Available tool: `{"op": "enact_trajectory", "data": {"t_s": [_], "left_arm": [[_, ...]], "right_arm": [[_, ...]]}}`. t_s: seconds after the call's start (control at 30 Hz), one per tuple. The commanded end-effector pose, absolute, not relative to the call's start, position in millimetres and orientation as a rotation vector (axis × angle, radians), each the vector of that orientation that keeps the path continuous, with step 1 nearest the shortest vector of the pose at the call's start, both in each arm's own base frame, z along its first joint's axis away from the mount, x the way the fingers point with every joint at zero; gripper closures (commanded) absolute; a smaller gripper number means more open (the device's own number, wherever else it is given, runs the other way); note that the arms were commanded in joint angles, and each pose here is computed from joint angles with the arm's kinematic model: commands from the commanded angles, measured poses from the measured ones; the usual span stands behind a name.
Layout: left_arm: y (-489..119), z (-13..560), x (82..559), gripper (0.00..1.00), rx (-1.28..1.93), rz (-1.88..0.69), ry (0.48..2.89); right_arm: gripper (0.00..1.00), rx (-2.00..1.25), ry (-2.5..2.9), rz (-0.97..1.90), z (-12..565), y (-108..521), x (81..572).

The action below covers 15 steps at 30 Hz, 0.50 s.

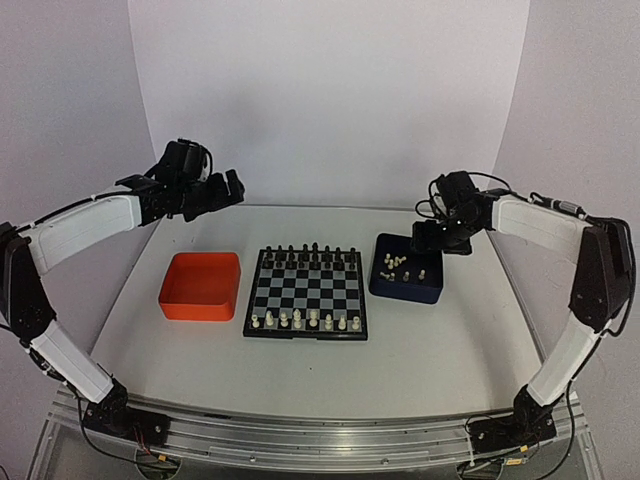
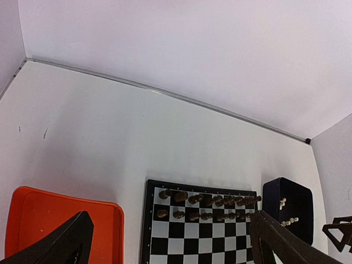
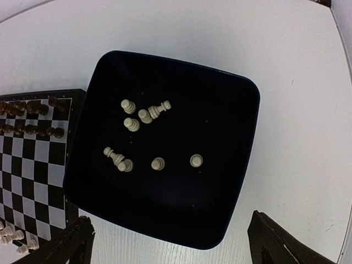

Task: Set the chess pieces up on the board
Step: Pick up the chess piece from the storage box.

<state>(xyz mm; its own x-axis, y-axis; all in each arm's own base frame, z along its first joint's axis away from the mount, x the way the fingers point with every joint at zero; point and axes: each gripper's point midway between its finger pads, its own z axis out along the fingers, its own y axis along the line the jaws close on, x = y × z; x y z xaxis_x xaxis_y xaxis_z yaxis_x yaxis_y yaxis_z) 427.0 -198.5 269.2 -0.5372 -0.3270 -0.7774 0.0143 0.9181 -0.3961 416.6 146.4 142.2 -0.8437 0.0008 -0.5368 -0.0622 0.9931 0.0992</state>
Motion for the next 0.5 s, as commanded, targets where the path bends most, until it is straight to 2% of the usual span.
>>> {"op": "enact_trajectory", "data": {"t_s": [0.0, 0.23, 0.47], "left_arm": [[-192, 336, 442, 0.0, -0.217, -0.478, 1.787], [-204, 318, 463, 0.0, -0.192, -0.457, 1.788], [-222, 299, 479, 0.0, -0.154, -0.485, 1.834]], "right_arm": [[0.11, 0.008, 2.657, 0.123, 126, 150, 428], [0.19, 0.042, 2.701, 0.0, 99, 144, 450], [0.37, 0.122, 2.74, -0.107, 74, 129, 456]]}}
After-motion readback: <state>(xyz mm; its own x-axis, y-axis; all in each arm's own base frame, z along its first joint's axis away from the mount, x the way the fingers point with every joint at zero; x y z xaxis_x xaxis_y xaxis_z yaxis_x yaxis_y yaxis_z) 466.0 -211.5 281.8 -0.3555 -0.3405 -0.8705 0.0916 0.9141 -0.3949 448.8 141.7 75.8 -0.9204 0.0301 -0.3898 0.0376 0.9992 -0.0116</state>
